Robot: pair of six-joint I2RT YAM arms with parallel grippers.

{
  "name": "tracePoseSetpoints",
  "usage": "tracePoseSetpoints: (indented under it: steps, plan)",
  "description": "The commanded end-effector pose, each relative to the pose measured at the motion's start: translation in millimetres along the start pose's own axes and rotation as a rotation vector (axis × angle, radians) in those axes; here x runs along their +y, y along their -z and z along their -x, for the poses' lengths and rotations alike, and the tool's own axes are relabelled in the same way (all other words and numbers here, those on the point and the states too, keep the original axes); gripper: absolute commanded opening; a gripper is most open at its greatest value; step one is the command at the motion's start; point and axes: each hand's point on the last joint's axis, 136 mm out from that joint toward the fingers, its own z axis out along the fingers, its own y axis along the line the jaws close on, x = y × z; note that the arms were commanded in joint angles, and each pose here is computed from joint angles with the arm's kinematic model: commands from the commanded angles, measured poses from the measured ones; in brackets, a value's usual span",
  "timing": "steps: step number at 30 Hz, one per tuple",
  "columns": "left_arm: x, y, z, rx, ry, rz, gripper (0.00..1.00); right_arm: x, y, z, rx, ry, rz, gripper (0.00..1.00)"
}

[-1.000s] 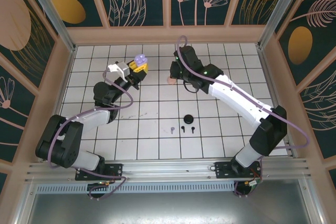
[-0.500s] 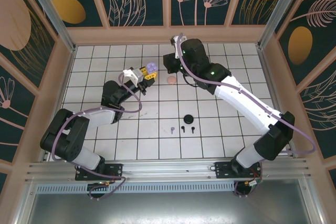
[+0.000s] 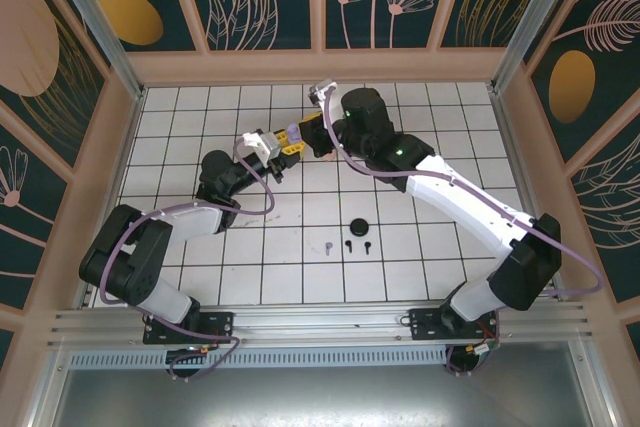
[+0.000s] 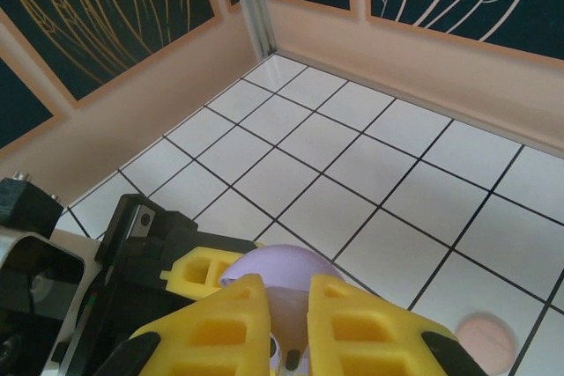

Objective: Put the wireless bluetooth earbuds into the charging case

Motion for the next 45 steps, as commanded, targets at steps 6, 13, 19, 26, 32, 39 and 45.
tracePoseSetpoints:
  steps: [6, 13, 19, 26, 32, 39, 45]
  plan:
    - [-6.1, -4.9, 24.5, -0.052, -0.021, -0.039, 0.00, 16.4, 6.9, 14.5, -0.076, 0.028, 0.051, 0.12]
    - [-7.9, -4.7, 29.3, -0.057, -0.020, -0.043, 0.00, 19.1, 3.8, 8.6, -0.064, 0.019, 0.053, 0.11]
    - [-8.7, -3.5, 34.2, -0.064, -0.028, -0.044, 0.00, 15.3, 2.4, 0.4, -0.050, 0.011, 0.036, 0.10]
    - [-11.7, -3.2, 41.8, -0.078, -0.032, -0.059, 0.00, 10.9, 0.7, -5.1, -0.043, 0.013, 0.015, 0.10]
    - [-12.0, -2.8, 45.5, -0.084, -0.033, -0.061, 0.00, 11.2, -2.3, -9.9, -0.031, 0.063, -0.020, 0.10]
    - [-10.4, -4.4, 47.5, -0.081, -0.029, -0.058, 0.00, 31.7, -10.1, -30.1, 0.027, 0.173, -0.006, 0.08]
    - [-9.9, -4.9, 48.5, -0.081, -0.022, -0.058, 0.00, 24.1, -11.7, -32.2, 0.033, 0.139, -0.052, 0.18]
